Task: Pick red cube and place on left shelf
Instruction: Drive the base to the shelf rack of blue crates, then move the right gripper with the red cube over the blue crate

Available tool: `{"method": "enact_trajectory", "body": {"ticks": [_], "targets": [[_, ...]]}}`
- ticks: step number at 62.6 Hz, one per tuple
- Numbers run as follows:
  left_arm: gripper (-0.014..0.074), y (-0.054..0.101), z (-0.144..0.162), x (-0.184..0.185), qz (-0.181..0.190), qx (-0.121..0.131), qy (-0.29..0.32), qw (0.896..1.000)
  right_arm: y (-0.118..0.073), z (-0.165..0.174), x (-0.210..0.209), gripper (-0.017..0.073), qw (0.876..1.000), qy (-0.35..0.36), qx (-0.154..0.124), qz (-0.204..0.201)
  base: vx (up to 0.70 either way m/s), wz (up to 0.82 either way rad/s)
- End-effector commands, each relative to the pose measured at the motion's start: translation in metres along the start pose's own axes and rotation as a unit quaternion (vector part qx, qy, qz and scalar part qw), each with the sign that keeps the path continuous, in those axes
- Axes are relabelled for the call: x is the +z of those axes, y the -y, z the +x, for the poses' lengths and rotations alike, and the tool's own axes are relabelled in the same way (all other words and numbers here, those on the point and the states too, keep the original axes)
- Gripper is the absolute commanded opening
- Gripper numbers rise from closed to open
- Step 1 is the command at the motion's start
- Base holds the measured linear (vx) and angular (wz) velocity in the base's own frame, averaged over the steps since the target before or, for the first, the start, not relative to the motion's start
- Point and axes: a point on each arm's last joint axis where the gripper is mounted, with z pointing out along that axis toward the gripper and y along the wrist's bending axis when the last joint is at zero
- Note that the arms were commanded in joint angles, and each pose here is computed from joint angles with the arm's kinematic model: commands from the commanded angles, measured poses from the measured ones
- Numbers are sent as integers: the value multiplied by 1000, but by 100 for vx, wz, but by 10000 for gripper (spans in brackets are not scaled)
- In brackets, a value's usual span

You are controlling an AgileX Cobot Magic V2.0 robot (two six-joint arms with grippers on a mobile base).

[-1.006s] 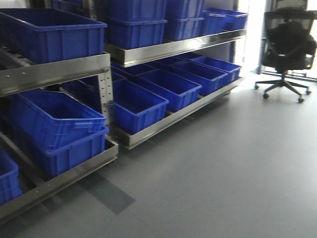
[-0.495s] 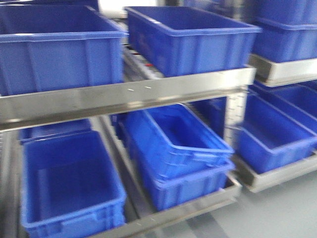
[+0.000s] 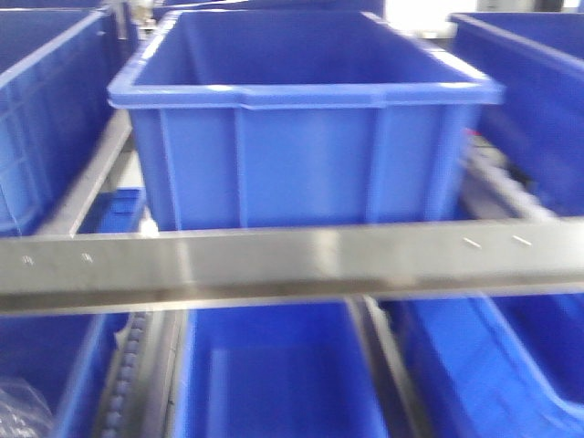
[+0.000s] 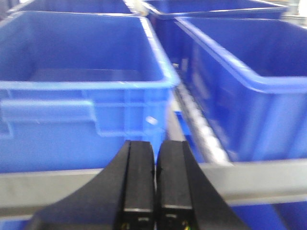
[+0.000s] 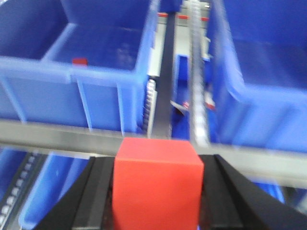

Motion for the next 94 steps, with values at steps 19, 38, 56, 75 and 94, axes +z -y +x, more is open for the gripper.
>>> {"method": "enact_trajectory", "body": {"ticks": [19,38,56,75,94], "targets": [[101,0,-1,0,1,-5,38,999,-1,-15,-3,127,999,49,-13,-5,33,24],[101,0,-1,0,1,-5,38,999,-1,-15,-3,127,999,49,-13,-5,23,17],[101,0,-1,0,1,-5,38,999,-1,-15,-3,127,999,49,-13,-5,13,0],[101,0,-1,0,1,-5,38,999,-1,-15,-3,127,999,49,-13,-5,4,1],[101,0,-1,0,1,-5,38,999,-1,-15,-3,127,999,49,-13,-5,2,3]]}}
